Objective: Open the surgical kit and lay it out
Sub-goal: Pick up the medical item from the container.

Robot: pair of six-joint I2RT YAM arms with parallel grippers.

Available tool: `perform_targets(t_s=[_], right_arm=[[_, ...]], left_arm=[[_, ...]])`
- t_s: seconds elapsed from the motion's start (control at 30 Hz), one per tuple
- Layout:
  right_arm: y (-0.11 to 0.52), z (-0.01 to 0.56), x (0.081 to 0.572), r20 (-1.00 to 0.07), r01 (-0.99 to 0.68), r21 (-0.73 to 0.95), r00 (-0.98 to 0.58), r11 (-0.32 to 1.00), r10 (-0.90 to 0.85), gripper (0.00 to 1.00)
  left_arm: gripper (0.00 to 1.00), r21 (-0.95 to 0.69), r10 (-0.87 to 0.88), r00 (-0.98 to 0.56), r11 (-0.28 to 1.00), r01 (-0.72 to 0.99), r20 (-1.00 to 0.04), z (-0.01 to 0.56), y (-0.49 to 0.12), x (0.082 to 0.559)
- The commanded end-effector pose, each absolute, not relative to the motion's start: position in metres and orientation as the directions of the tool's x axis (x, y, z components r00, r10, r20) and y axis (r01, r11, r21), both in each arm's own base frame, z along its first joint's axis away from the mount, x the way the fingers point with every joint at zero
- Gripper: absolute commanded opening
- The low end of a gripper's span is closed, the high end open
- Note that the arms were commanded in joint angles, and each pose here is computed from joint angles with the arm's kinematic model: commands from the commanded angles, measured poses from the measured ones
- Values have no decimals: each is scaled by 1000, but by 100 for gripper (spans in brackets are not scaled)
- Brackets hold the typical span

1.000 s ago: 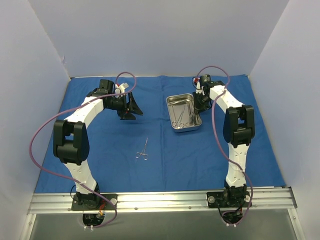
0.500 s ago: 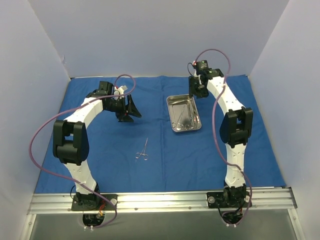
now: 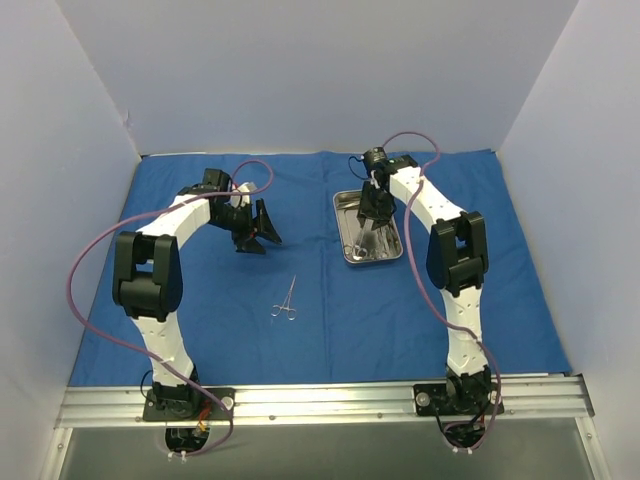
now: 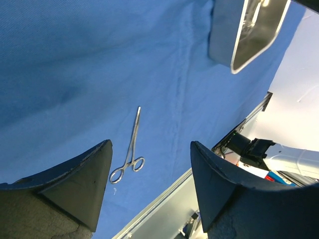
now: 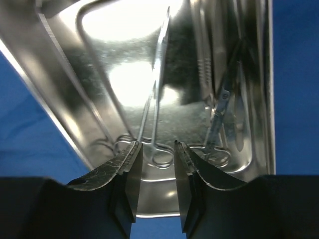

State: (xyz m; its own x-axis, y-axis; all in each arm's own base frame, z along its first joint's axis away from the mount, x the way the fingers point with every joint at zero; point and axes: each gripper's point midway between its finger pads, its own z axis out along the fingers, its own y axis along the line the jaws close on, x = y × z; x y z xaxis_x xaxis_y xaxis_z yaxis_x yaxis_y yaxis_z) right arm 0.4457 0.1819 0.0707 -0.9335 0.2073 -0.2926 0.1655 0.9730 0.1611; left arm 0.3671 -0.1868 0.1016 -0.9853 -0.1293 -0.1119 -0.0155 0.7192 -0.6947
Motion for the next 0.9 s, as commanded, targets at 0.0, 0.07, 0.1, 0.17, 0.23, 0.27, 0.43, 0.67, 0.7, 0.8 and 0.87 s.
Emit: perform_targets(t_s=[0.0,0.07,0.1,0.17,0.23,0.27,0.43,0.67,0.7,0.8,0.87], right_arm=[[161,61,433,-249,246,101,-932,964,264,32],[155,56,427,-236,252,76,-935,965,263,32],[153,57,427,-246,246,67,-935,967,255,33],[147,51,424,-244,248,48,-937,968,252,36],[142,48,427,-247,251,47,-935,967,255,37],[141,45,427,-244,254,46,-935,966,258,38],[141,34,426,-237,235,39,-942,971,238,38],[138,11,423,-224,225,24,-948,974,224,40],[132,8,423,-232,225,-7,-948,974,217,40],[128,-1,421,-234,215,-16,-950,977,205,41],[130,-7,423,-234,204,-10,-952,979,197,41]], left_arm=[[73,-689,-118,-984,724,4,-130,103,-184,376],[73,-689,-117,-986,725,0,-122,99,-185,377],[73,-690,-116,-986,724,-2,-119,99,-185,377],[73,-692,-115,-987,722,-8,-109,95,-185,377],[72,-693,-113,-988,721,-8,-106,95,-186,376],[73,-692,-112,-988,722,-9,-105,93,-185,376],[72,-695,-115,-988,719,-13,-101,93,-185,378],[72,-695,-119,-988,718,-19,-96,92,-183,378],[72,-696,-121,-988,718,-21,-96,92,-182,377],[72,-694,-125,-987,720,-23,-97,93,-180,376],[72,-695,-131,-987,718,-30,-93,92,-178,375]])
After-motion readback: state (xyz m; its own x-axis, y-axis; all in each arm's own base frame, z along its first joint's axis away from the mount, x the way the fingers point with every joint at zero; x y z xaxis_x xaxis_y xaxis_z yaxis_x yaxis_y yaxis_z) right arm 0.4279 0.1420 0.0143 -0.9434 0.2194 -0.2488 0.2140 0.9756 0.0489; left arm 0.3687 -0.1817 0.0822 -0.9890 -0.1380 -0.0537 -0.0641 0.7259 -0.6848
